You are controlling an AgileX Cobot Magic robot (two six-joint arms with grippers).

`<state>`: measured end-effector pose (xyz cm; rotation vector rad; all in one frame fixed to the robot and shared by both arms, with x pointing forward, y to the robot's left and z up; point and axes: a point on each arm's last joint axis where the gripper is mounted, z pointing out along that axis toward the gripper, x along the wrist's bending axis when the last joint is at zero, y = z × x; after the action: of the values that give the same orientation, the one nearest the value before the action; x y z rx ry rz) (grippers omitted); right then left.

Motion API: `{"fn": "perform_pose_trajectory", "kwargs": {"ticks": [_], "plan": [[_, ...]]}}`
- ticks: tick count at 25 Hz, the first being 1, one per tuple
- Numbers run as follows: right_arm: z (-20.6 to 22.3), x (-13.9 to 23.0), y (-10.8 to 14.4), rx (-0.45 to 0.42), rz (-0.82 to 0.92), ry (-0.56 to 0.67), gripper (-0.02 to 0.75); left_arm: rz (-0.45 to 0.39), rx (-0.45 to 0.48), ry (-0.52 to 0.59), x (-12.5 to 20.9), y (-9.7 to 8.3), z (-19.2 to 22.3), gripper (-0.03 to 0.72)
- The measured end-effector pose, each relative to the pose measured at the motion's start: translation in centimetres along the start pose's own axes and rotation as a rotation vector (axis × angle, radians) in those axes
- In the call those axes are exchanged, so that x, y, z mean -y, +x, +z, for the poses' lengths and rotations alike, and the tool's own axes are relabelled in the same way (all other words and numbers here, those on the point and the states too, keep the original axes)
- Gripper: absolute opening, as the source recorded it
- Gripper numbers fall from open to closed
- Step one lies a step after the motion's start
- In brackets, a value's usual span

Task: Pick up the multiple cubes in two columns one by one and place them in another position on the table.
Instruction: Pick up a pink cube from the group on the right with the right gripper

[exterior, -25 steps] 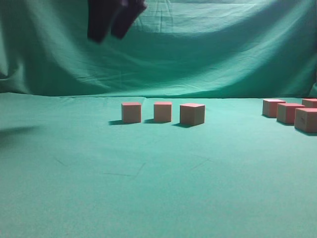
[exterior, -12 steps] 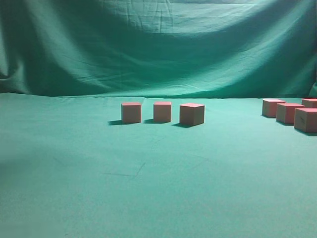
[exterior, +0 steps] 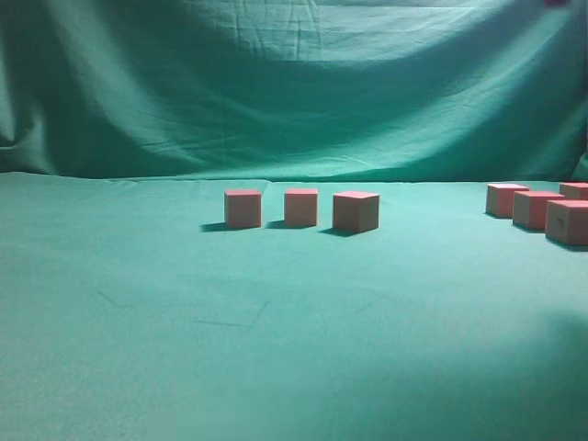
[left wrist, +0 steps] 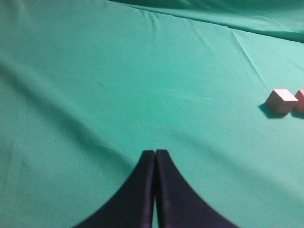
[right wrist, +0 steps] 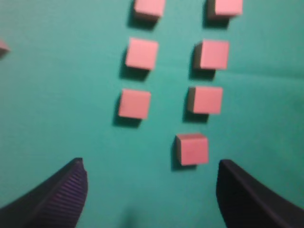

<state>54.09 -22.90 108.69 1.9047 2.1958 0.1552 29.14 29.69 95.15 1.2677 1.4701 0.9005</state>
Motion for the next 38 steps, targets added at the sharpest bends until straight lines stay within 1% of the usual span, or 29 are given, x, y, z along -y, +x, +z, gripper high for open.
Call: {"fn": "perform_pose_trajectory", "kwargs": {"ticks": [4, 7, 11, 18, 24, 25, 26, 27, 28, 29, 32, 35, 38], "plan": [[4.4, 2.7, -2.7, 0.016, 0.090, 0.153, 0.547, 0.000, 0.000, 0.000, 0.0, 0.0, 0.0, 0.000], [6.9, 4.2, -4.2, 0.001, 0.163, 0.184, 0.547, 0.000, 0.000, 0.000, 0.0, 0.0, 0.0, 0.000], [9.4, 5.6, -5.4, -0.009, 0.222, 0.149, 0.547, 0.000, 0.000, 0.000, 0.0, 0.0, 0.0, 0.000], [11.2, 5.1, -5.3, -0.021, 0.189, 0.050, 0.547, 0.000, 0.000, 0.000, 0.0, 0.0, 0.0, 0.000], [13.6, 4.6, -5.2, -0.021, 0.179, 0.077, 0.547, 0.000, 0.000, 0.000, 0.0, 0.0, 0.0, 0.000], [13.9, 4.6, -5.2, -0.020, 0.177, 0.085, 0.505, 0.000, 0.000, 0.000, 0.0, 0.0, 0.0, 0.000], [14.2, 4.6, -5.2, -0.021, 0.175, 0.087, 0.491, 0.000, 0.000, 0.000, 0.0, 0.0, 0.0, 0.000], [14.5, 4.6, -5.1, -0.021, 0.174, 0.092, 0.494, 0.000, 0.000, 0.000, 0.0, 0.0, 0.0, 0.000], [14.8, 4.6, -5.1, -0.022, 0.173, 0.099, 0.444, 0.000, 0.000, 0.000, 0.0, 0.0, 0.0, 0.000], [14.8, 4.6, -5.1, -0.022, 0.173, 0.101, 0.410, 0.000, 0.000, 0.000, 0.0, 0.0, 0.0, 0.000], [15.0, 4.6, -5.1, -0.022, 0.172, 0.103, 0.261, 0.000, 0.000, 0.000, 0.0, 0.0, 0.0, 0.000], [14.9, 4.6, -5.1, -0.022, 0.172, 0.112, 0.267, 0.000, 0.000, 0.000, 0.0, 0.0, 0.0, 0.000], [14.5, 5.1, -5.0, -0.028, 0.181, 0.157, 0.267, 0.000, 0.000, 0.000, 0.0, 0.0, 0.0, 0.000]]}}
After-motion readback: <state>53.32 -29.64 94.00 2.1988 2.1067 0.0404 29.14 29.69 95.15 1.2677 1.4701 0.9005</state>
